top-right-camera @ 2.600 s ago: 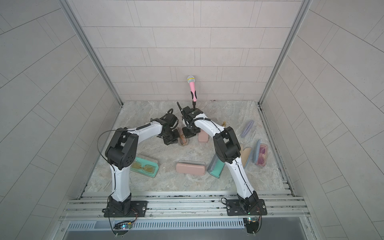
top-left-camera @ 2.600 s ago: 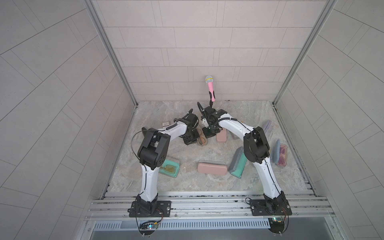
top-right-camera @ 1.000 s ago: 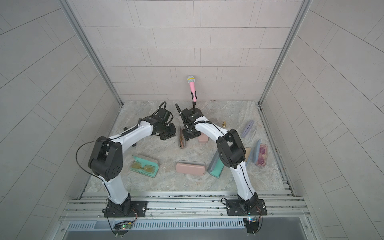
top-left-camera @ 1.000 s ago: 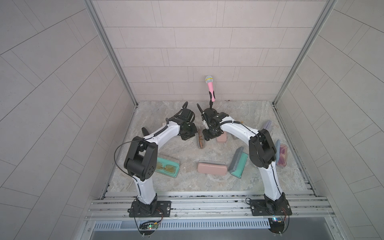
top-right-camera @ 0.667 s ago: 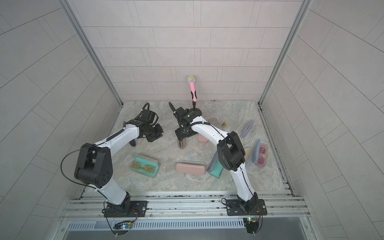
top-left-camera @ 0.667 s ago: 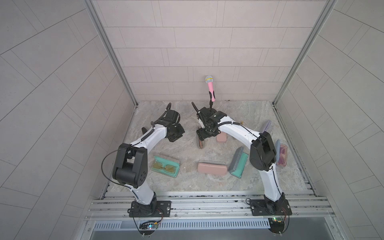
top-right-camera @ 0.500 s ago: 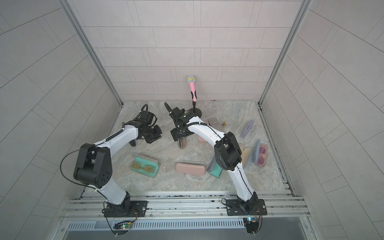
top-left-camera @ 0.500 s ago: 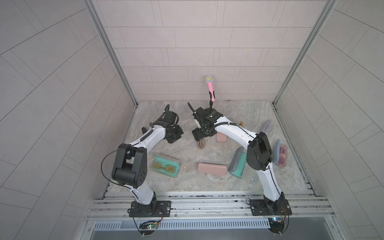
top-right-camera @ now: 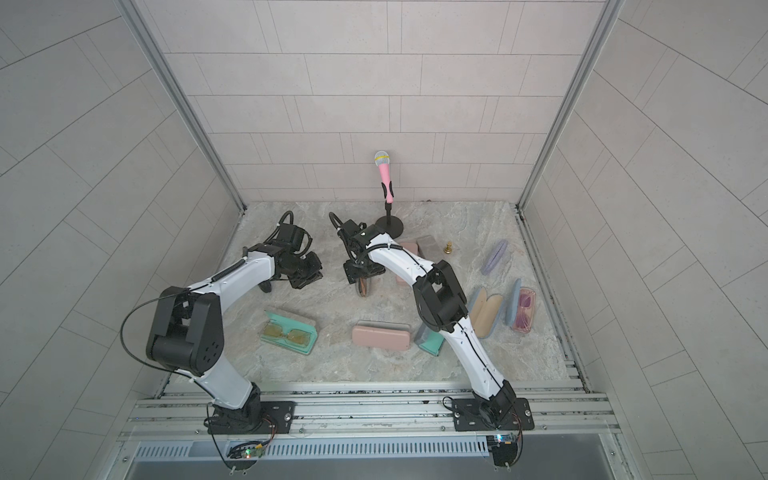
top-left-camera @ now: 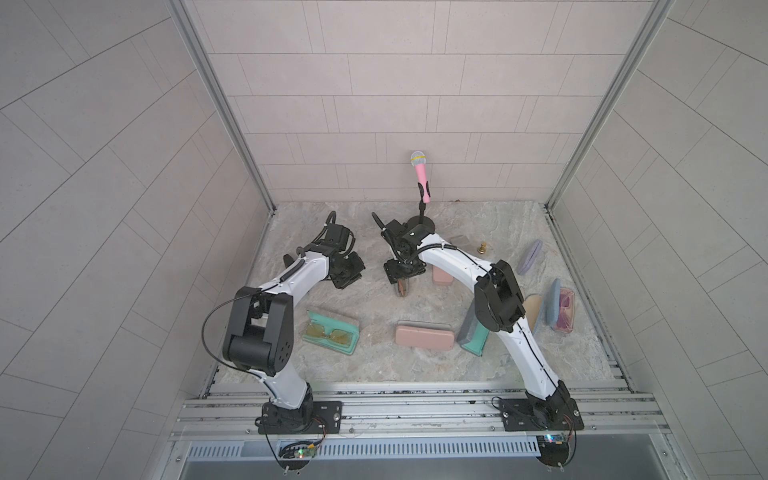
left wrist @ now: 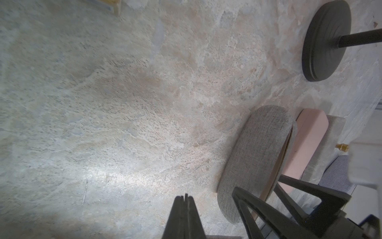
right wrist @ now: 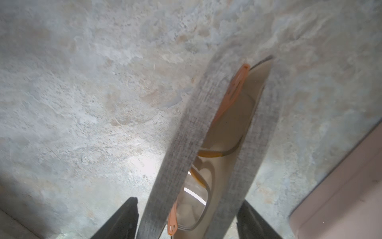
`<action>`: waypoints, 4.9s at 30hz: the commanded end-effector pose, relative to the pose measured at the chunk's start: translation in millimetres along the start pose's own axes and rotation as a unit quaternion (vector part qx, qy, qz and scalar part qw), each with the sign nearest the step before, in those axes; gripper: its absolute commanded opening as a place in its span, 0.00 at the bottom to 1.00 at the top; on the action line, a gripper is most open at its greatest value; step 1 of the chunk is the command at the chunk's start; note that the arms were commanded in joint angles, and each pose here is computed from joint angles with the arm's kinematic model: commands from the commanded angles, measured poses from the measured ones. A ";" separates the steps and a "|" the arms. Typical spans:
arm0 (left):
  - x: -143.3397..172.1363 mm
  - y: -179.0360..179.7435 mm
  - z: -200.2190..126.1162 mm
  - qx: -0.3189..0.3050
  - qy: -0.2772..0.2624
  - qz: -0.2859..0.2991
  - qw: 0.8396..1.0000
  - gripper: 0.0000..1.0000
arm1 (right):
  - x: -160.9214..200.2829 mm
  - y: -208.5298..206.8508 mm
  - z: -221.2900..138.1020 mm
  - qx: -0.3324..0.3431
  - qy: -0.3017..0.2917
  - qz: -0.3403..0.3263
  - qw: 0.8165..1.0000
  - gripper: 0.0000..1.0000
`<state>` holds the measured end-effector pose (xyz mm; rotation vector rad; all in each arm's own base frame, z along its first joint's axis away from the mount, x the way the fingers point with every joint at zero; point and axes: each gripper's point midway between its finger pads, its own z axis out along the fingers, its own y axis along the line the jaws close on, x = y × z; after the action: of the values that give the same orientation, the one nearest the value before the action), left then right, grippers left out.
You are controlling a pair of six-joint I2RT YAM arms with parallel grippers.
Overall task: Close the glasses case
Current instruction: Adjust the glasses case at the center of the board, then pick up the glasses case at the center of the board.
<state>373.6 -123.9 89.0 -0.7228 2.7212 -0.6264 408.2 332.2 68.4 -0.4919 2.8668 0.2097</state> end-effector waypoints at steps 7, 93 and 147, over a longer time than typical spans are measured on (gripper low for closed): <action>-1.9 -0.3 -3.1 0.008 -0.004 0.004 1.000 0.00 | 1.1 -5.0 2.1 -0.003 0.011 0.010 1.000 0.42; 6.3 3.6 17.2 0.012 0.028 -0.004 1.000 0.00 | 24.1 -11.6 -8.2 -0.043 0.053 -0.111 0.991 0.82; 6.6 -39.4 35.6 0.137 0.062 -0.009 0.989 0.02 | 3.8 -19.0 -10.8 -0.100 0.025 -0.028 0.994 0.27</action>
<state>384.4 -148.7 69.3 -0.6864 2.7342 -0.8395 407.9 310.7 45.0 -0.6902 2.9363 0.3776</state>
